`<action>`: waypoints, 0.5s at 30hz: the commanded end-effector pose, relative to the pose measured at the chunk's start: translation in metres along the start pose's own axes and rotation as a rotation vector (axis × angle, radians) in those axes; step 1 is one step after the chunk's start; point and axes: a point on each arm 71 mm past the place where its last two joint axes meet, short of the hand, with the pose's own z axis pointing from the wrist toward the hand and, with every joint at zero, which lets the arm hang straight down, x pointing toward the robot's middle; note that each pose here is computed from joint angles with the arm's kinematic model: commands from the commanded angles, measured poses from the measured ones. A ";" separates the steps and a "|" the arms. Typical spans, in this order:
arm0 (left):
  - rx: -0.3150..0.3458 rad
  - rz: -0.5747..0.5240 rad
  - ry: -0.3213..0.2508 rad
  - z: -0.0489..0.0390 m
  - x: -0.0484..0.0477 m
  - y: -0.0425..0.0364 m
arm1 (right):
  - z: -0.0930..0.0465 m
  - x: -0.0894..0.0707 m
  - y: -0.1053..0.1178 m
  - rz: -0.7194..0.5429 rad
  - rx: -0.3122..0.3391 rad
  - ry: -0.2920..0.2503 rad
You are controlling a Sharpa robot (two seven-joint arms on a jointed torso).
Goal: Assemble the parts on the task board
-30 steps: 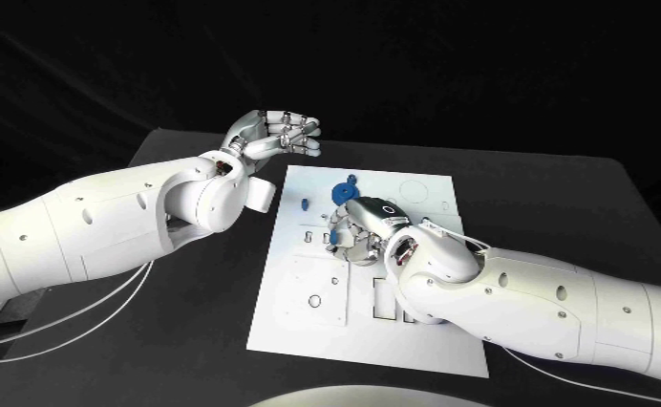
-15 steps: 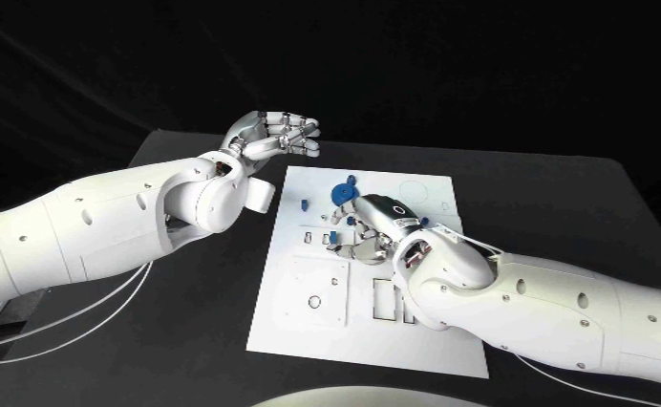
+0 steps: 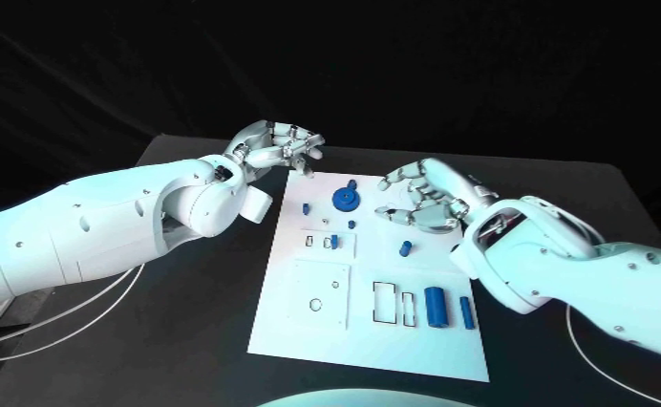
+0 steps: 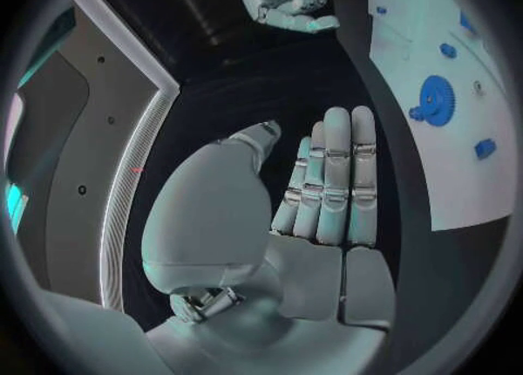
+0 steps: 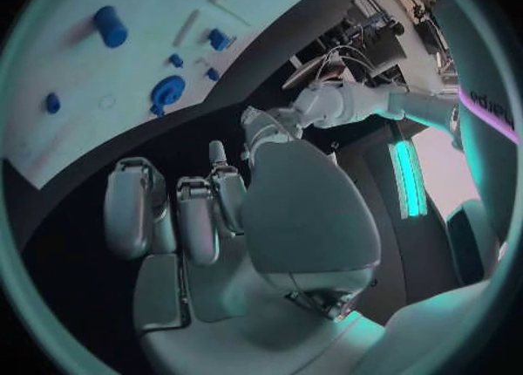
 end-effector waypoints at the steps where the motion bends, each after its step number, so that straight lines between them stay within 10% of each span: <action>1: -0.195 0.150 0.184 -0.0029 0.0145 0.0119 | -0.004 -0.012 -0.007 0.133 0.056 0.050; 7: -0.374 0.364 0.321 -0.0014 0.0264 0.0200 | -0.013 -0.037 -0.027 0.131 0.117 0.007; 15: -0.548 0.524 0.363 0.0108 0.0297 0.0253 | -0.016 -0.054 -0.045 0.125 0.161 -0.035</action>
